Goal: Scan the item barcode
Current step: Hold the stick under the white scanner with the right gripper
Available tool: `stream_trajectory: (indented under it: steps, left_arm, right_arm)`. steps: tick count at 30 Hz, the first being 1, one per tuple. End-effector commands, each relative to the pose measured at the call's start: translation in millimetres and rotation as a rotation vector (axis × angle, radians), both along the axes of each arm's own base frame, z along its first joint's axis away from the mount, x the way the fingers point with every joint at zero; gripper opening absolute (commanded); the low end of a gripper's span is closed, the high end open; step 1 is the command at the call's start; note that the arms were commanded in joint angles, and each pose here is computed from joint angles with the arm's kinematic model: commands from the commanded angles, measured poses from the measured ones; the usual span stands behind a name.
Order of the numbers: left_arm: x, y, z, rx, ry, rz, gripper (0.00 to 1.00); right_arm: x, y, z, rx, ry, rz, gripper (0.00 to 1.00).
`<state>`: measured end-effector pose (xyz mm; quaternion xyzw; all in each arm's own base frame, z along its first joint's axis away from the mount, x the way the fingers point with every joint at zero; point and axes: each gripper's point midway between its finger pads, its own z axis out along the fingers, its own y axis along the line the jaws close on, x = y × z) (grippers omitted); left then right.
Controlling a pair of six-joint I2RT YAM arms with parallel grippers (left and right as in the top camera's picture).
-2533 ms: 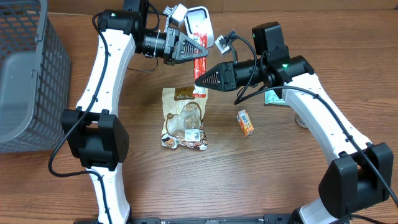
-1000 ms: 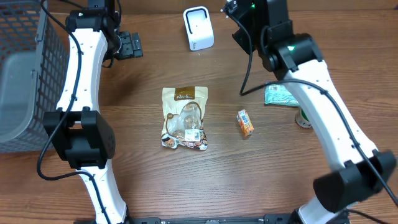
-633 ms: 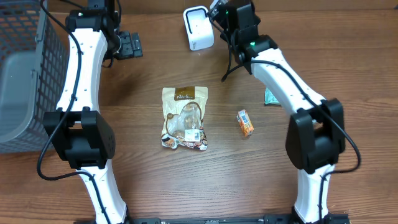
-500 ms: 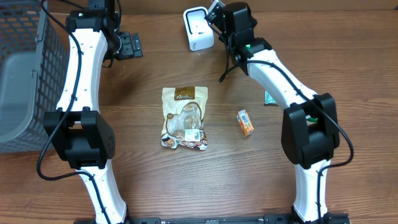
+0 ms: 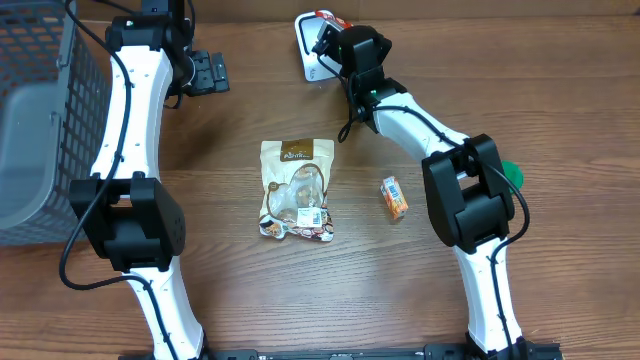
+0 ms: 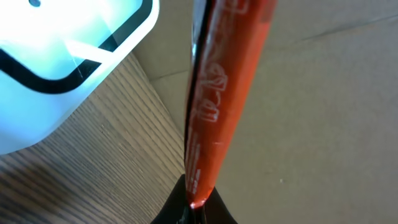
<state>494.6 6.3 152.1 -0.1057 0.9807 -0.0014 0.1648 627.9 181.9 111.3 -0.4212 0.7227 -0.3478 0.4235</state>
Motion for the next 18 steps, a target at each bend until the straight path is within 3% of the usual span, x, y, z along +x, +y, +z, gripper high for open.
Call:
stream_trajectory:
  steps: [1, 6, 18]
  left_arm:
    - [2.5, 0.8, 13.1, 0.005, -0.034, 0.01, 1.0]
    - [2.5, 0.9, 13.1, 0.005, -0.034, 0.01, 0.99]
    - [2.5, 0.9, 13.1, 0.005, -0.034, 0.01, 1.0]
  right_arm:
    - [3.9, -1.4, -10.3, -0.072, 0.005, 0.002, 0.04]
    - [3.7, 4.4, -29.5, -0.167, 0.014, 0.02, 0.04]
    - [8.9, 13.5, -10.6, -0.134, -0.083, 0.002, 0.04]
